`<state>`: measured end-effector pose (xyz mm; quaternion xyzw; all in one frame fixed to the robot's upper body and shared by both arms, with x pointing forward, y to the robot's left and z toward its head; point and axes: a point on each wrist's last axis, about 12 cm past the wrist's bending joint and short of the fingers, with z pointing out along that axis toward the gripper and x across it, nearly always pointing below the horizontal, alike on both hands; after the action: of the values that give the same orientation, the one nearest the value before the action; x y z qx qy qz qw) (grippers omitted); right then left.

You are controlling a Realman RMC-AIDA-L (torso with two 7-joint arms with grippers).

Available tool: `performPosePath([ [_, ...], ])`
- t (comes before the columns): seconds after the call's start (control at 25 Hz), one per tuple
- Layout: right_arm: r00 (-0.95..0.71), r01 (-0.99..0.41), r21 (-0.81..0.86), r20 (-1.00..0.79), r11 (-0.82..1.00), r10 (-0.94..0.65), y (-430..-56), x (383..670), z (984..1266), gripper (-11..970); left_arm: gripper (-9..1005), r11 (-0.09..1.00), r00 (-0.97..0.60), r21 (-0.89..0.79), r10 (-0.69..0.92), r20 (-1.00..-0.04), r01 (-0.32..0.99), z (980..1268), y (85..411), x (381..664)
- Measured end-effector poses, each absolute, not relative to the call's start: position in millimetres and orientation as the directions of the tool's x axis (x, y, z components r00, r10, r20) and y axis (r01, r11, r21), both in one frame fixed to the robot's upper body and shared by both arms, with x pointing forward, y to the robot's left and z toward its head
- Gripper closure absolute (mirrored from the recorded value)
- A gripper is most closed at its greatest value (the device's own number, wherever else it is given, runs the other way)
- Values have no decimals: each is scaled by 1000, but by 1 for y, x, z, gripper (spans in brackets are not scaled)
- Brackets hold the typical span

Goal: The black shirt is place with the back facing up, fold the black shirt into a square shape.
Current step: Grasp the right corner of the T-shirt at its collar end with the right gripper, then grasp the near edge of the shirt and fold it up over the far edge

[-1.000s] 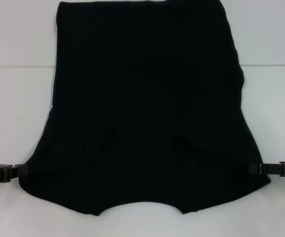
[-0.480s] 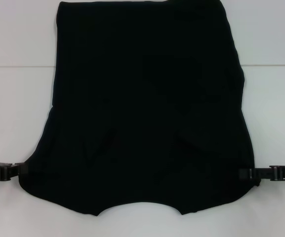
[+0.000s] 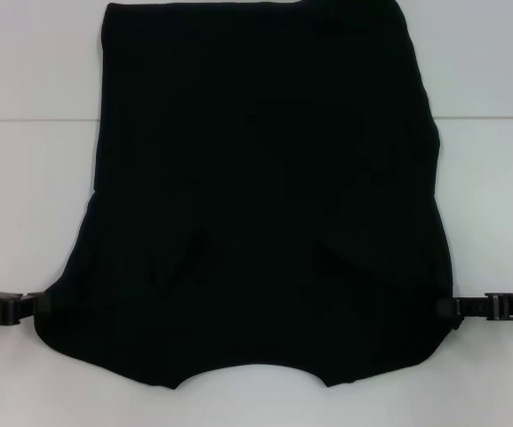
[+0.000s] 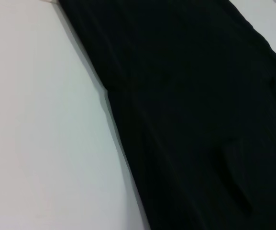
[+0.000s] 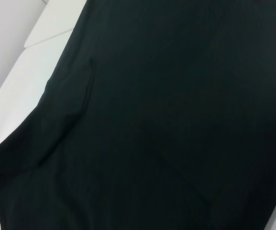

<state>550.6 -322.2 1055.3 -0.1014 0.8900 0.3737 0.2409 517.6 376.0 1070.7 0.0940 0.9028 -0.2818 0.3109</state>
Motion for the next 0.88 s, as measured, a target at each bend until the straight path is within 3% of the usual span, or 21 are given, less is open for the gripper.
performPosePath([
  [0.16,-863,-362,619,-505,697,0,-323,551,1056,610,967,822,-787,-450,-3,-617,350,1072,375,520],
  [0.28,-863,-362,620,-506,696,1,-324,551,1057,817,967,820,-786,-451,-2,-618,353,1072,373,521],
  [0.48,-860,-355,625,-510,696,20,-328,550,1059,917,968,816,-784,-455,-4,-620,357,1074,372,524],
  [0.88,-830,-343,651,-547,677,105,-356,530,1061,916,968,769,-780,-543,-96,-619,336,1083,378,515],
])
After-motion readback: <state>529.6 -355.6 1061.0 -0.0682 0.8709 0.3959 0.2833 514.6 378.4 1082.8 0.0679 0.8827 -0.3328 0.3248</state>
